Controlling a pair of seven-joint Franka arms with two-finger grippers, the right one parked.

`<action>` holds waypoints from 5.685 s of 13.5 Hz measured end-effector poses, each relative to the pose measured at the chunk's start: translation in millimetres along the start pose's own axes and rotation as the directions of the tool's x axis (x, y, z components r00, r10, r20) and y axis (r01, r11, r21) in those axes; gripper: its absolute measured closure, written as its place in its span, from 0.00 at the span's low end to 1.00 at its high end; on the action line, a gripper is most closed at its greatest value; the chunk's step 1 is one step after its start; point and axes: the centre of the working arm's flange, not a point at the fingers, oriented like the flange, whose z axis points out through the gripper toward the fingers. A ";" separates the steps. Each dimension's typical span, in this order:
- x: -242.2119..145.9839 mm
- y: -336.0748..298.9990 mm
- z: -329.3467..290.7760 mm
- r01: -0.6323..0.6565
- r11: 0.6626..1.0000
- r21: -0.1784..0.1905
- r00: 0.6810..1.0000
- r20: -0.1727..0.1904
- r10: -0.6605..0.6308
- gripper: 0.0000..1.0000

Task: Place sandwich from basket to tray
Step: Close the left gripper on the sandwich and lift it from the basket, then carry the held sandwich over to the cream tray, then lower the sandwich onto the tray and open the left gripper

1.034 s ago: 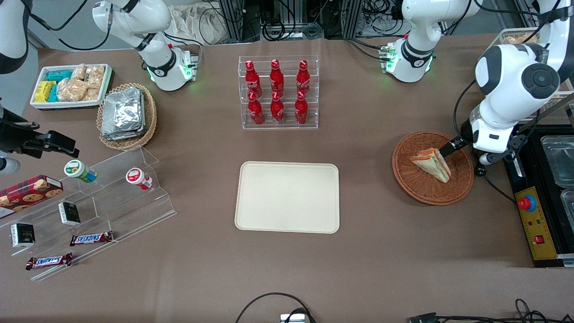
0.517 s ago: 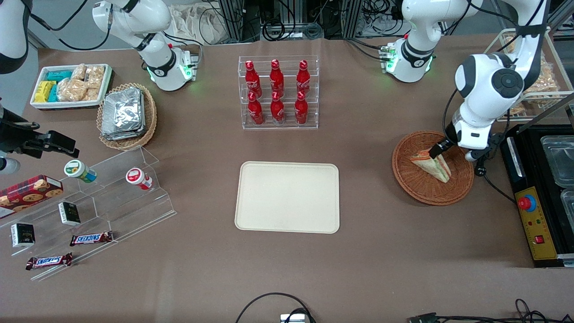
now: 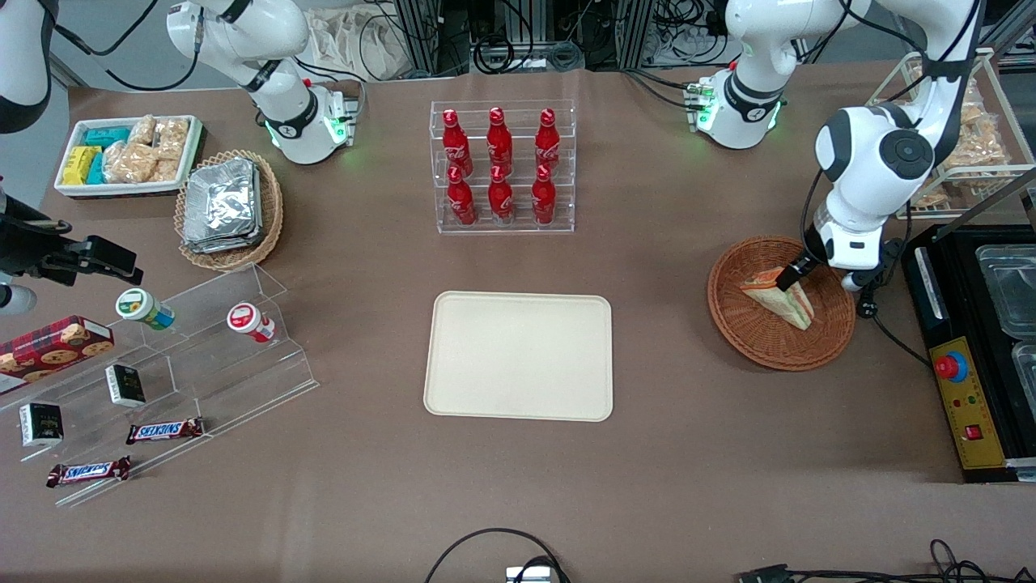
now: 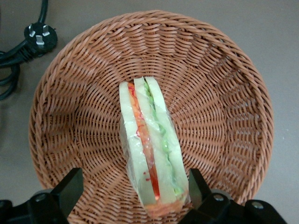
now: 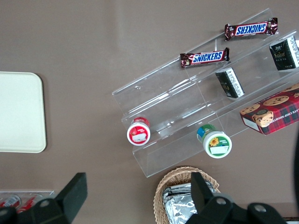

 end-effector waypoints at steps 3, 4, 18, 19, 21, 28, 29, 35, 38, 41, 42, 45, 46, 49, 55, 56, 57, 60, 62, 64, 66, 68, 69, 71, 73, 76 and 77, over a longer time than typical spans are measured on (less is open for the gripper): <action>-0.4 0.7 12.3 0.033 0.999 -0.001 0.999 0.004 -0.033 0.00; -0.4 0.8 14.4 0.038 0.999 -0.003 0.999 0.004 -0.038 0.00; 0.2 5.6 37.8 0.098 0.995 -0.019 0.995 0.000 -0.098 0.66; 1.0 8.7 34.5 0.093 0.995 -0.024 0.996 -0.006 -0.093 0.68; 0.5 16.7 24.3 0.034 0.999 -0.015 0.999 -0.028 -0.035 0.77; -2.8 76.1 -57.1 -0.395 0.910 0.124 0.917 -0.011 0.400 0.77; -5.9 84.6 -62.0 -0.447 0.886 0.121 0.892 -0.013 0.451 0.77; -42.8 135.5 -80.1 -0.674 0.731 0.108 0.732 -0.037 0.680 0.78; -65.1 180.5 -99.3 -0.732 0.676 0.090 0.674 -0.054 0.737 0.81; -79.4 225.4 -109.9 -0.762 0.644 0.069 0.645 -0.006 0.764 0.80; -81.1 237.1 -110.4 -0.760 0.647 0.056 0.648 -0.003 0.762 0.80; -89.8 269.5 -105.4 -0.739 0.674 0.005 0.674 0.000 0.739 0.80; -94.3 281.3 -105.2 -0.729 0.684 -0.016 0.684 -0.001 0.729 0.80; -113.2 312.9 -104.9 -0.727 0.684 -0.065 0.685 -0.002 0.728 0.80; -163.6 362.7 -55.1 -0.718 0.696 -0.009 0.696 -0.010 0.718 0.80; -167.3 369.4 -42.9 -0.717 0.697 -0.011 0.697 0.000 0.717 0.80; -167.4 375.2 -32.4 -0.715 0.699 -0.019 0.698 0.012 0.716 0.80; -167.1 387.4 -4.4 -0.712 0.701 -0.039 0.699 0.045 0.713 0.80; -172.1 389.5 13.8 -0.717 0.696 -0.040 0.693 0.069 0.717 0.80; -178.6 390.1 28.9 -0.731 0.682 -0.029 0.678 0.079 0.731 0.80; -186.1 390.6 41.9 -0.738 0.674 -0.022 0.670 0.092 0.737 0.80; -188.1 390.4 48.8 -0.745 0.667 -0.015 0.663 0.095 0.743 0.79; -187.6 390.2 51.6 -0.749 0.663 -0.008 0.660 0.091 0.746 0.77; -187.1 390.0 56.5 -0.752 0.659 -0.002 0.656 0.091 0.749 0.77; -188.3 391.0 57.4 -0.753 0.659 -0.002 0.656 0.091 0.750 0.61; -190.1 391.8 57.1 -0.732 0.681 0.001 0.678 0.089 0.730 0.33; -189.7 392.2 56.5 -0.722 0.692 0.001 0.689 0.088 0.719 0.22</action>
